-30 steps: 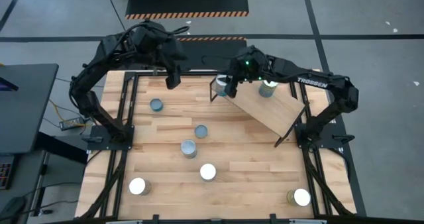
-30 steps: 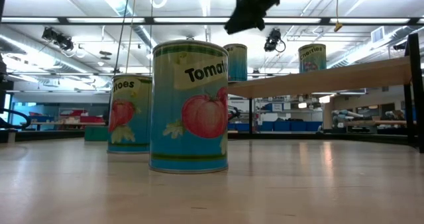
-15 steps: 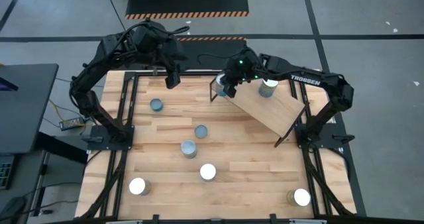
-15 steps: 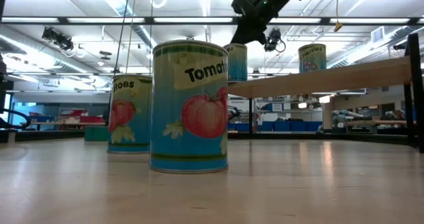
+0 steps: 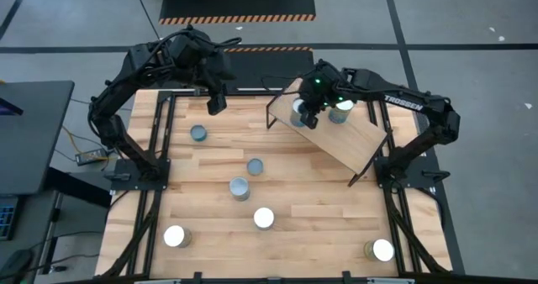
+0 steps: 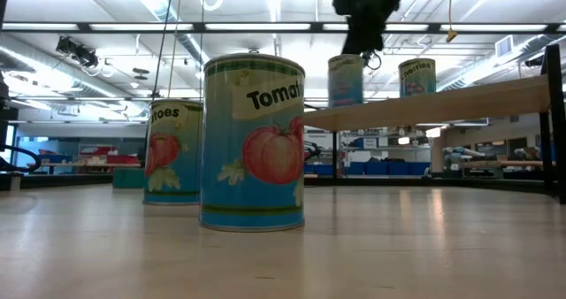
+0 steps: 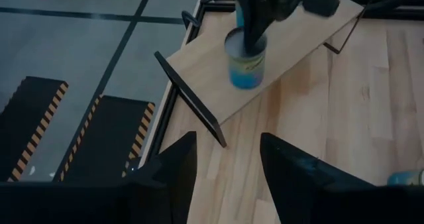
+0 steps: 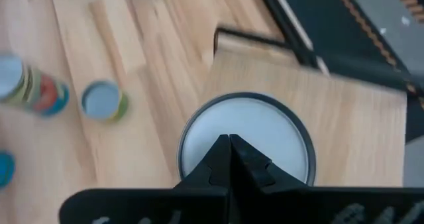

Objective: Pick and place cans onto a shelf
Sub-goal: Put the canned cherries on the shelf aligned with the other canned cherries

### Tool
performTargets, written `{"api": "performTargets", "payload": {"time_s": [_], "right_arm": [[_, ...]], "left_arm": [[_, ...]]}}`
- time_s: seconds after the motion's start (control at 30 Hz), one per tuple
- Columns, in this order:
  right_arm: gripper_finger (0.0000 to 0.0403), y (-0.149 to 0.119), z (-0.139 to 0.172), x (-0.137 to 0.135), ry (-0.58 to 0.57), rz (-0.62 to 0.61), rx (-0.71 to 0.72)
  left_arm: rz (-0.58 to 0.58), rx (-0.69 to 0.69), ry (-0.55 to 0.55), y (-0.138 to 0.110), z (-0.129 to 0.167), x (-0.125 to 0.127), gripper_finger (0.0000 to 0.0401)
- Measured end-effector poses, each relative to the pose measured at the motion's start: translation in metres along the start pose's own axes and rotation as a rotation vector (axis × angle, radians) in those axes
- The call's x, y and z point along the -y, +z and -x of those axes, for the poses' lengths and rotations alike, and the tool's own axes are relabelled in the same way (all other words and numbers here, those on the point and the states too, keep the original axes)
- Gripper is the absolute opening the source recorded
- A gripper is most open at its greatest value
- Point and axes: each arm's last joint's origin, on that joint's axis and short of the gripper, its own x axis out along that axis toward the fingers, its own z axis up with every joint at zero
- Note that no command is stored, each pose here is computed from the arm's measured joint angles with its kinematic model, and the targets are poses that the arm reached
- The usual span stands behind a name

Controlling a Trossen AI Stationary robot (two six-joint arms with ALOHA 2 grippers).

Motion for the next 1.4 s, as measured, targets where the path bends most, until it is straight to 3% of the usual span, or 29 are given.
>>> {"api": "performTargets", "payload": {"time_s": [0.2,0.47,0.67,0.9,1.17,1.4], "right_arm": [[0.0005,-0.022,0.027,-0.001,0.004,0.043,-0.122],[0.0005,-0.032,0.045,-0.012,0.043,0.026,-0.128],[0.0005,-0.030,0.047,-0.011,-0.116,0.017,-0.089],[0.0005,-0.038,0.048,-0.009,-0.135,-0.025,-0.167],[0.0005,-0.037,0.046,-0.015,-0.014,-0.085,-0.184],[0.0006,-0.033,0.047,-0.015,-0.019,-0.070,-0.125]], "left_arm": [[-0.002,0.000,0.000,0.000,0.000,0.000,0.0172],[0.006,0.008,0.002,0.001,0.000,0.000,0.0172],[0.025,0.011,0.002,0.001,0.000,0.000,0.0172],[0.030,0.012,0.000,0.001,0.000,0.001,0.0172],[0.031,0.013,0.000,0.001,0.000,0.001,0.0172],[0.031,0.013,0.000,0.001,0.000,0.001,0.0172]]}}
